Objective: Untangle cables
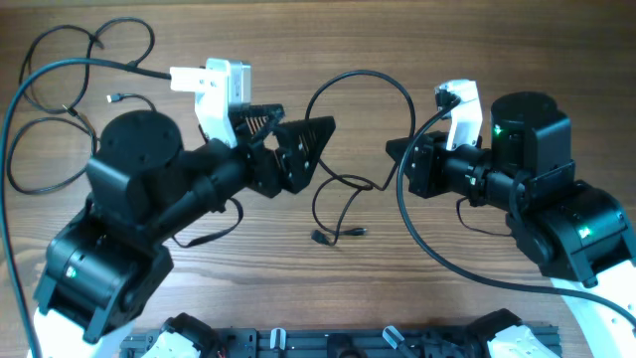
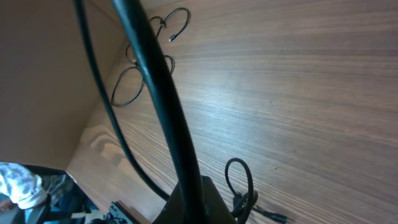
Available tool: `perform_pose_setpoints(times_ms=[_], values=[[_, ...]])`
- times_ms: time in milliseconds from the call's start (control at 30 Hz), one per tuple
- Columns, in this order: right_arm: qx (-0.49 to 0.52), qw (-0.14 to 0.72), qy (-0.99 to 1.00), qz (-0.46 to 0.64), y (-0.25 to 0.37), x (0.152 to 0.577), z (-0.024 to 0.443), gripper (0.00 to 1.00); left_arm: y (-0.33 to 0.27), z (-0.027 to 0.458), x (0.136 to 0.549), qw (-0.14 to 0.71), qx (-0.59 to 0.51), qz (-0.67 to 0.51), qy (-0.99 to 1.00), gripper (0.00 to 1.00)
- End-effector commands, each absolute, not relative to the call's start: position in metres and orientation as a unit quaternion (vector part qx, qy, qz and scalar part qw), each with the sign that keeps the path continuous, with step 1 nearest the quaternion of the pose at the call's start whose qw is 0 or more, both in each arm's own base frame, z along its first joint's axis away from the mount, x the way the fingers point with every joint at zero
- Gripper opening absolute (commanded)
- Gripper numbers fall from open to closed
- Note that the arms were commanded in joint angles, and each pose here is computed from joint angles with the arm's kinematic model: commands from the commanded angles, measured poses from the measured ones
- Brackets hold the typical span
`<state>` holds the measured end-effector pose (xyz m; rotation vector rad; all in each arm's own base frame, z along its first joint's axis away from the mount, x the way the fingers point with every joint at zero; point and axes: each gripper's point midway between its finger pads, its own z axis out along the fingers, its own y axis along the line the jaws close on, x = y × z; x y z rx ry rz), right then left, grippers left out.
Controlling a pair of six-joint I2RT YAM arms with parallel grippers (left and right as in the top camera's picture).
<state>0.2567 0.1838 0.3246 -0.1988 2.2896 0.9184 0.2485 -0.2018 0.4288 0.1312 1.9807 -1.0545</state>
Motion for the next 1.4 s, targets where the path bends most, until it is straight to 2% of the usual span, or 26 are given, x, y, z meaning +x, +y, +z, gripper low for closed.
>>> perform_pose_setpoints(times_ms=[0,200,300,333,367,433,633,967,1367], values=[[-0.084,0.304,0.859,0.404,0.197,0.243,0.336,0.04,-0.212,0.415,0.266,0.329,-0.101,-0.486,0.803,0.82],[-0.094,0.273,0.866,0.408,0.201,0.238,0.325,0.04,-0.225,0.395,0.286,0.185,-0.299,-0.535,0.768,0.56],[-0.095,0.278,0.864,0.410,0.202,0.239,0.327,0.04,-0.227,0.393,0.286,0.131,-0.362,-0.549,0.742,0.58],[-0.095,0.280,0.863,0.410,0.202,0.240,0.328,0.04,-0.228,0.394,0.286,0.117,-0.379,-0.555,0.731,0.62],[-0.094,0.280,0.862,0.411,0.202,0.240,0.328,0.04,-0.229,0.395,0.285,0.104,-0.390,-0.558,0.725,0.73],[-0.094,0.278,0.863,0.410,0.202,0.240,0.327,0.04,-0.231,0.398,0.285,0.091,-0.399,-0.566,0.715,0.74],[-0.109,0.269,0.861,0.417,0.213,0.239,0.325,0.04,-0.241,0.415,0.282,0.082,-0.364,-0.599,0.708,0.70],[-0.151,0.286,0.843,0.429,0.234,0.232,0.335,0.04,-0.249,0.384,0.296,0.059,-0.388,-0.564,0.726,0.62],[-0.169,0.277,0.842,0.431,0.246,0.232,0.330,0.04,-0.258,0.391,0.291,0.031,-0.370,-0.582,0.723,0.52]])
